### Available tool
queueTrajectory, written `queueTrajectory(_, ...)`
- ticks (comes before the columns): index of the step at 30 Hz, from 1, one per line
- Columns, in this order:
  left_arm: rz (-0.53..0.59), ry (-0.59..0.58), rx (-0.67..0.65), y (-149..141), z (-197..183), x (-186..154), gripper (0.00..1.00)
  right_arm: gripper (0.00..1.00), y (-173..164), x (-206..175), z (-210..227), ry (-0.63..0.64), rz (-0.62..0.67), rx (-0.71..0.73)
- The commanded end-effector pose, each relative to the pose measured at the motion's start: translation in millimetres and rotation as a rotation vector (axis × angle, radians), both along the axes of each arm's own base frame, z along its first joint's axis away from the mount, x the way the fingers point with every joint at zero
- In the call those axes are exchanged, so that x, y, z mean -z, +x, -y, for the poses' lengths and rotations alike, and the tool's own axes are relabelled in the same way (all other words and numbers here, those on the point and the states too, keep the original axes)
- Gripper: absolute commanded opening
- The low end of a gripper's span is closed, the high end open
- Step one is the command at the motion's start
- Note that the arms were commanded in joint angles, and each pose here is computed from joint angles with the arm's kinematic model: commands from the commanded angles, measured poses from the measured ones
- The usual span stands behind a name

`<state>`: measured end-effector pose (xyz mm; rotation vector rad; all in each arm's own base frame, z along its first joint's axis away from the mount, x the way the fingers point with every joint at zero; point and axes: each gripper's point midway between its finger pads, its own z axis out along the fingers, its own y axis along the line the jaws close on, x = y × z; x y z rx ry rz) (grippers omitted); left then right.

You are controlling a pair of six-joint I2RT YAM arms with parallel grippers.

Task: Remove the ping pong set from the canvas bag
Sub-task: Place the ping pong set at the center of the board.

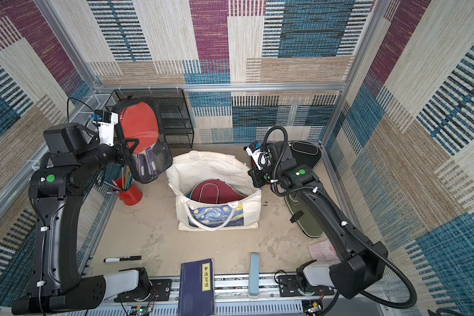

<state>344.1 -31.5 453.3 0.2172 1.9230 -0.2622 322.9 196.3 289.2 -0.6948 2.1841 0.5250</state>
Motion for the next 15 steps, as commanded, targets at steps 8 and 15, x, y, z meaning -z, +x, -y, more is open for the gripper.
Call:
queueTrajectory(8,0.031,0.05,-0.062,28,-24,2,0.0,0.0,-18,-4,9,-0.018,0.084,-0.035)
queueTrajectory(15,-0.085,-0.126,0.082,65,5,47,0.0,0.0,-39,-12,5,0.004,0.162,-0.131)
